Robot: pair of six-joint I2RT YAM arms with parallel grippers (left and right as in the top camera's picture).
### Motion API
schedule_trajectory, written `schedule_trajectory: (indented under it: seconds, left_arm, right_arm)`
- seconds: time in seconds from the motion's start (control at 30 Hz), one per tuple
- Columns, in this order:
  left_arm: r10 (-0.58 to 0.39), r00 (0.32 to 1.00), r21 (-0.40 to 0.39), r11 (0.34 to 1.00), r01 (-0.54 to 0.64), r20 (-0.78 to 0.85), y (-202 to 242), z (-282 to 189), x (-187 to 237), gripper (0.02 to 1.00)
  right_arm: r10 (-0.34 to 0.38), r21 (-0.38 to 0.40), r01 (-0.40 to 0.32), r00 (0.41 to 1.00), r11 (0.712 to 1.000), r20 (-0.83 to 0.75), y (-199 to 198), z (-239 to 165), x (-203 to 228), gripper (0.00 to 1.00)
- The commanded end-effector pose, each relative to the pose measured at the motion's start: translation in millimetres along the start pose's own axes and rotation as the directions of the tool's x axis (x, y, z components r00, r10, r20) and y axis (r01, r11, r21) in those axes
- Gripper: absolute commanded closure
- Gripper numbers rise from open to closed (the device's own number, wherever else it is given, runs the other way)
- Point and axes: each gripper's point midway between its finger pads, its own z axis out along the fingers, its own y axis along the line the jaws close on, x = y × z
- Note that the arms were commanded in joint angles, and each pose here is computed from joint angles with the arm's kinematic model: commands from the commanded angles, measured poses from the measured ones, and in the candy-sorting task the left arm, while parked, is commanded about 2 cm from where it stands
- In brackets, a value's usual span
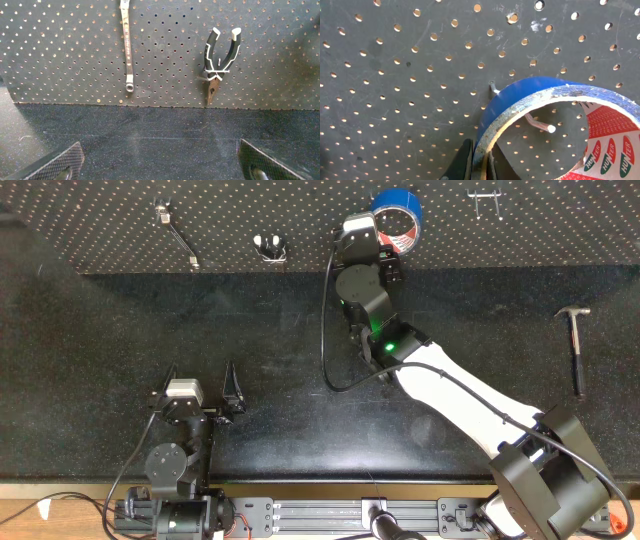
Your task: Place Tools Onto Pegboard
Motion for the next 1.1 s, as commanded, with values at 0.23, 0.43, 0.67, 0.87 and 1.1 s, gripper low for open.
schedule_trajectory:
  seconds: [0.23,0.43,0.67,0.87,1.1]
  left_arm:
    - [0.016,1.0,0.01,1.0,-0.016,0.001,-1,0,0,0.023]
    - [0.016,1.0,0.01,1.0,-0.016,0.001,-1,0,0,0.023]
    - [0.016,1.0,0.01,1.0,-0.016,0.001,-1,0,0,0.023]
    - [0.016,1.0,0.01,1.0,-0.016,0.001,-1,0,0,0.023]
    - [0.016,1.0,0.01,1.0,-0.016,0.001,-1,0,0,0.023]
  right_arm:
    - [0.012,0.019,-0.013,1.0,1.0,0.029,-2,8,-5,0.925]
    - [0.012,0.018,-0.012,1.0,1.0,0.028,-2,8,-5,0.343]
    - [0.013,0.01,-0.014,0.999,1.0,0.032,-2,6,-9,0.038]
    - [-0.042,-0.024,0.041,0.998,0.999,-0.038,-10,-10,-8,0.036]
    - [-0.092,-0.083,0.084,0.991,0.993,-0.098,-19,-33,-8,0.034]
